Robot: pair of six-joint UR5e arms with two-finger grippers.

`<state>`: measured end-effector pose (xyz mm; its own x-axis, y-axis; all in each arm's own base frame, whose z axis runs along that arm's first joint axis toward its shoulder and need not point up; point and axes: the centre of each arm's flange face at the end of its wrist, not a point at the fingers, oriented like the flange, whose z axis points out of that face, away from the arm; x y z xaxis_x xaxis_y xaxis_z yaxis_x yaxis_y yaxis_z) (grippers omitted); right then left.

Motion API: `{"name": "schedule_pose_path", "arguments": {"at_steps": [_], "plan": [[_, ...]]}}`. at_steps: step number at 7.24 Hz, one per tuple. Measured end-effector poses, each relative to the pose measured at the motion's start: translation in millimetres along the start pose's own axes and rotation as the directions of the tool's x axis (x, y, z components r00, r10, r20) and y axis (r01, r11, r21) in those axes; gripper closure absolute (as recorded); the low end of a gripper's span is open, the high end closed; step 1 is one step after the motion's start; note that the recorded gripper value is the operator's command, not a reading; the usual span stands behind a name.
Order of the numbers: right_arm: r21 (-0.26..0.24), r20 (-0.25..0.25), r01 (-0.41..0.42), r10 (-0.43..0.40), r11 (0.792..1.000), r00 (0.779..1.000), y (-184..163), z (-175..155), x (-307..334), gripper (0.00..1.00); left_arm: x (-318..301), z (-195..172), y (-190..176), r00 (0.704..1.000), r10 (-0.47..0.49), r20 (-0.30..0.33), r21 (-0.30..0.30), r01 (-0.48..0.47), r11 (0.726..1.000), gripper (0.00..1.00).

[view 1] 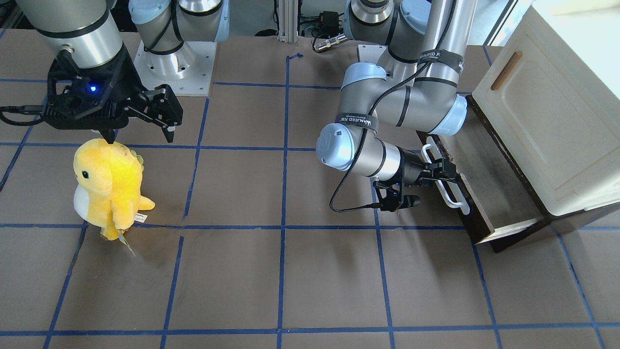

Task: Pull drawer sideways

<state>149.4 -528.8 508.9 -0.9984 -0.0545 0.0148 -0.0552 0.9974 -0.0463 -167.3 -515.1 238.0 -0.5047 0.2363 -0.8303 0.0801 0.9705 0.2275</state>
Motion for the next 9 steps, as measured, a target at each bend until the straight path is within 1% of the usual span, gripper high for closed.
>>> {"name": "schedule_pose_path", "arguments": {"at_steps": [1, 2, 3, 4, 5, 6, 7, 8, 9], "plan": [[0.0, 0.0, 0.0, 0.0, 1.0, 1.0, 0, 0, 0, 0.0, -6, -7, -1, 1.0, -0.016, -0.014, 0.014, 0.016, 1.0, 0.0], [0.0, 0.0, 0.0, 0.0, 1.0, 1.0, 0, 0, 0, 0.0, -15, -20, 0, 0.998, -0.023, -0.063, 0.031, 0.025, 0.999, 0.0], [0.0, 0.0, 0.0, 0.0, 1.0, 1.0, 0, 0, 0, 0.0, -26, -38, 2, 0.988, -0.017, -0.154, 0.053, 0.025, 0.998, 0.0], [0.0, 0.0, 0.0, 0.0, 1.0, 1.0, 0, 0, 0, 0.0, -48, -61, 5, 0.969, -0.01, -0.245, 0.094, 0.034, 0.995, 0.0], [0.0, 0.0, 0.0, 0.0, 1.0, 1.0, 0, 0, 0, 0.0, -77, -86, 11, 0.948, -0.003, -0.319, 0.149, 0.054, 0.987, 0.0], [0.0, 0.0, 0.0, 0.0, 1.0, 1.0, 0, 0, 0, 0.0, -103, -109, 23, 0.915, 0.001, -0.404, 0.198, 0.086, 0.976, 0.0], [0.0, 0.0, 0.0, 0.0, 1.0, 1.0, 0, 0, 0, 0.0, -125, -129, 39, 0.852, 0.006, -0.524, 0.23, 0.135, 0.964, 0.0], [0.0, 0.0, 0.0, 0.0, 1.0, 1.0, 0, 0, 0, 0.0, -142, -141, 54, 0.77, 0.014, -0.637, 0.243, 0.184, 0.953, 0.0], [0.0, 0.0, 0.0, 0.0, 1.0, 1.0, 0, 0, 0, 0.0, -161, -144, 65, 0.691, 0.011, -0.723, 0.237, 0.233, 0.943, 0.0]]}}
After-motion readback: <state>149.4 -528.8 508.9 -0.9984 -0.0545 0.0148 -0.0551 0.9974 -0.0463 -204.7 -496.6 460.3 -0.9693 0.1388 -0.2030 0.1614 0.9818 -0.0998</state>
